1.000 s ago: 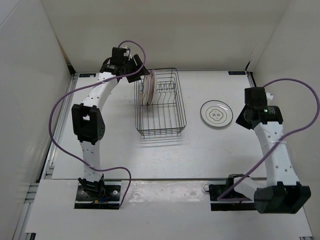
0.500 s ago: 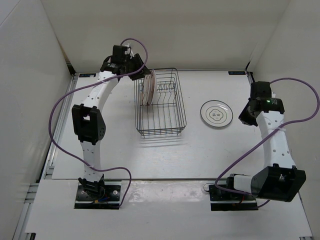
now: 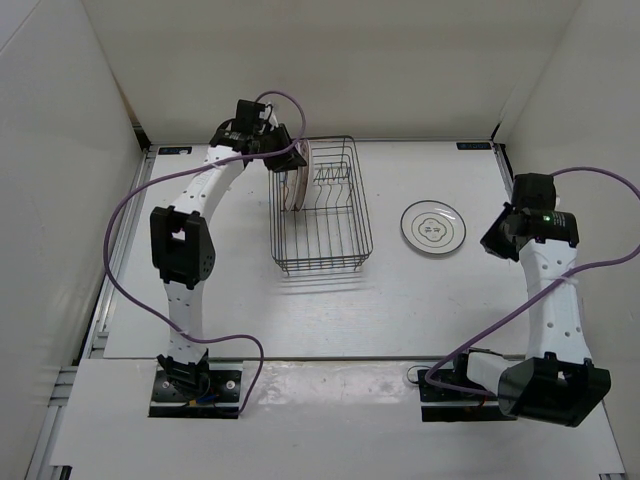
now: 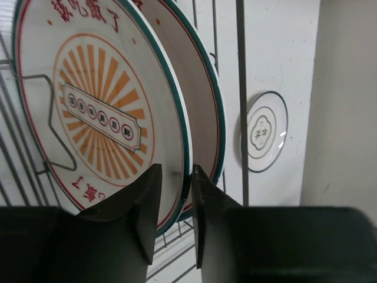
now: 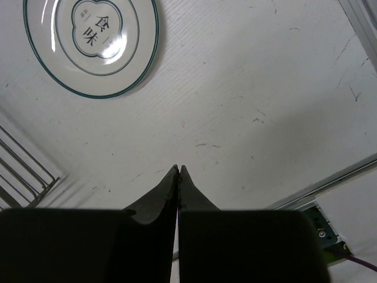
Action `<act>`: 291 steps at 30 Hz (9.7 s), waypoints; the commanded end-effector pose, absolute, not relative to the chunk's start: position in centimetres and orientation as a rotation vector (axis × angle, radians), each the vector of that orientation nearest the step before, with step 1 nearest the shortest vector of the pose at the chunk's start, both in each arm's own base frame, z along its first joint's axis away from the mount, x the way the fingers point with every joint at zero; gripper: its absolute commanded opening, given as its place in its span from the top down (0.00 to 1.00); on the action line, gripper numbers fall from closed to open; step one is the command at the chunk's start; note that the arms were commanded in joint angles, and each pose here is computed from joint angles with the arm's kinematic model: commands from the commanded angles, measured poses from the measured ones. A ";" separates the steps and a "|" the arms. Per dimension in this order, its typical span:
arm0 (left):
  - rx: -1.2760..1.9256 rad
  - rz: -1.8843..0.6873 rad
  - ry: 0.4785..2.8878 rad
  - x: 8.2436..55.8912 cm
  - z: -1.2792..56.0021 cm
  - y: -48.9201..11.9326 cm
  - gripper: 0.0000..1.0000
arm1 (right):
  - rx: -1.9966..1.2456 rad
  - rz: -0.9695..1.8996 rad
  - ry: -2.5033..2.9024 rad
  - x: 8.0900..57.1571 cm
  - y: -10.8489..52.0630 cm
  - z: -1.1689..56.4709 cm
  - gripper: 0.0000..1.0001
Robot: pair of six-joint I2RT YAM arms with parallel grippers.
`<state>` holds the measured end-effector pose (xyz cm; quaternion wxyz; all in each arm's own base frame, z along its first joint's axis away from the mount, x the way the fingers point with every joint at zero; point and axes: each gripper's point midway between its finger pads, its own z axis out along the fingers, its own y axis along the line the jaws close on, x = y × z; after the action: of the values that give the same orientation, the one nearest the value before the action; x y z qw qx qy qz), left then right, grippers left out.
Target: Unload the plates from the dish rack
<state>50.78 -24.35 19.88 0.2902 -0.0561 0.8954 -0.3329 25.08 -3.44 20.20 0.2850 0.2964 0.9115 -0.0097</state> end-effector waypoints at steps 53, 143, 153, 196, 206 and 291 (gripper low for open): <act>0.007 0.158 2.306 44.3 29.3 -7.2 1.00 | 0.876 0.120 2.462 28.3 -2.7 17.9 1.00; -0.105 -0.445 2.508 18.1 27.1 -8.3 0.00 | -0.375 0.233 2.031 50.2 37.5 23.4 0.54; -0.068 -0.427 2.507 17.4 27.1 -7.9 0.00 | -0.397 0.023 2.002 50.8 37.5 20.9 0.60; -0.145 -0.438 2.366 22.2 29.1 -9.1 0.00 | -0.137 0.097 1.641 45.0 34.5 41.6 1.00; -0.237 -0.830 1.971 33.1 36.6 -15.2 0.03 | -0.091 0.393 1.713 40.3 29.8 44.9 1.00; -0.370 -0.912 2.111 40.2 32.1 -11.6 1.00 | 0.095 1.487 2.056 36.8 33.3 36.7 0.43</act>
<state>39.28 -13.92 30.83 0.3564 -0.1235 0.8429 -0.3837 37.41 33.37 32.61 0.2757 0.0699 0.8114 0.5105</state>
